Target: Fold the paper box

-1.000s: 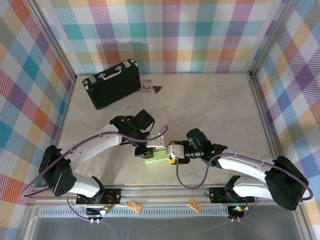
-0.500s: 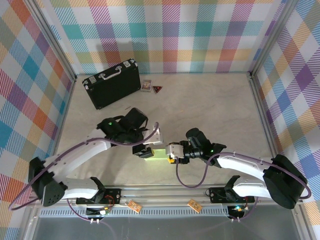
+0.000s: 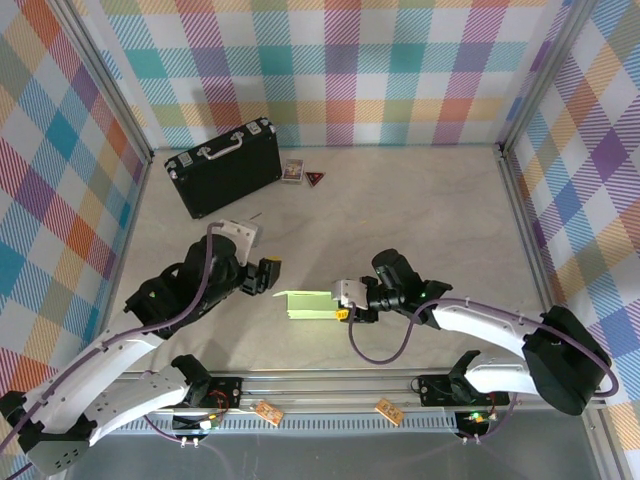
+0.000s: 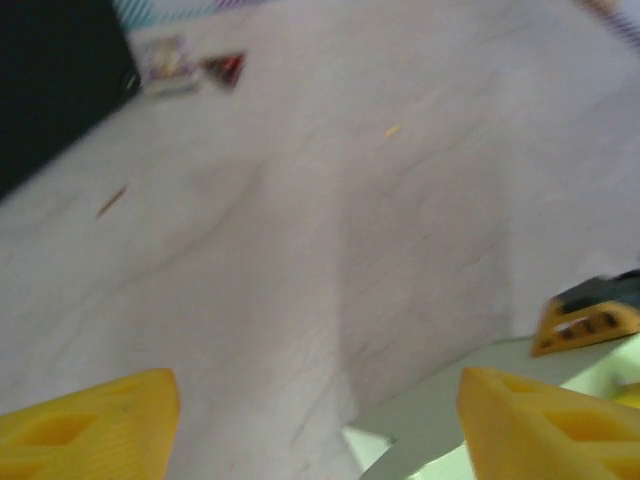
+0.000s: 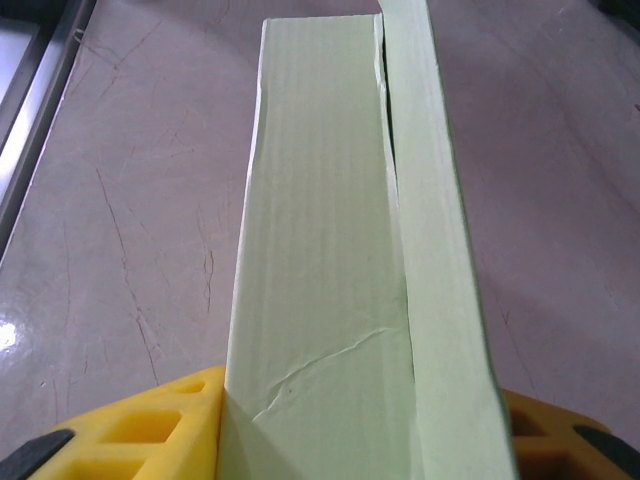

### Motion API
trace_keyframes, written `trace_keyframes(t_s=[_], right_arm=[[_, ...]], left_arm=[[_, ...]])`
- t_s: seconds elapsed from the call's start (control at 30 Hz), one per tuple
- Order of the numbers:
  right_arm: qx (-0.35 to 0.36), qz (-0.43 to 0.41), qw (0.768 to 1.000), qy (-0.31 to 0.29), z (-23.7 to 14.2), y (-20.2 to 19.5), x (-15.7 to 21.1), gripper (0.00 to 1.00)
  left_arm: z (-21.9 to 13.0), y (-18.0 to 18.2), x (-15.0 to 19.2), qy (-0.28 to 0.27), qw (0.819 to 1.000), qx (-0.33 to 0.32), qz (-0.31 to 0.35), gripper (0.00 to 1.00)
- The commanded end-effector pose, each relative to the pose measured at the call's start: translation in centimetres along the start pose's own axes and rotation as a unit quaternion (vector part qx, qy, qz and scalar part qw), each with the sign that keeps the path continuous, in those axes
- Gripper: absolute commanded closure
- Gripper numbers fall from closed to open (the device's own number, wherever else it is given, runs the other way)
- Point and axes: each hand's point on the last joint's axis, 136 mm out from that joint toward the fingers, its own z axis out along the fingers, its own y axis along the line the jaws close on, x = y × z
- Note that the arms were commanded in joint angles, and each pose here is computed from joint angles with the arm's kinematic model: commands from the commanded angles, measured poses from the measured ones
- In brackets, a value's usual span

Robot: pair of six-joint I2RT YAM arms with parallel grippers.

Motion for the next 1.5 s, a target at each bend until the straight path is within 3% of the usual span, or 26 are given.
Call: trace_keyframes(t_s=[0.0, 0.13, 0.23, 0.37, 0.47, 0.77, 1.47], right_arm=[[-0.025, 0.018, 0.999, -0.009, 0.1, 0.4, -0.7, 0.55], [-0.037, 0.026, 0.999, -0.003, 0.3, 0.6, -0.5, 0.55], [-0.04, 0.027, 0.999, 0.0, 0.3, 0.7, -0.3, 0.55], [-0.046, 0.034, 0.998, -0.005, 0.2, 0.7, -0.5, 0.55], [-0.047, 0.038, 0.998, -0.006, 0.0, 0.6, -0.6, 0.55], [-0.047, 0.047, 0.998, -0.004, 0.1, 0.3, -0.4, 0.55], [-0.064, 0.056, 0.996, 0.005, 0.5, 0.3, 0.1, 0.55]], left_arm=[[1.4, 4.1, 4.4, 0.068, 0.983, -0.102, -0.14, 0.45], [3.3, 5.7, 7.0, 0.104, 0.974, -0.125, -0.157, 0.5], [4.9, 5.1, 7.2, 0.109, 0.976, -0.103, -0.155, 0.52], [6.9, 2.7, 7.7, 0.136, 0.979, -0.039, -0.144, 0.72], [7.4, 1.2, 8.5, 0.16, 0.977, 0.002, -0.139, 0.79], [6.7, -1.3, 10.8, 0.18, 0.969, 0.071, -0.153, 0.82], [5.4, -5.5, 8.4, 0.155, 0.967, 0.162, -0.119, 0.83]])
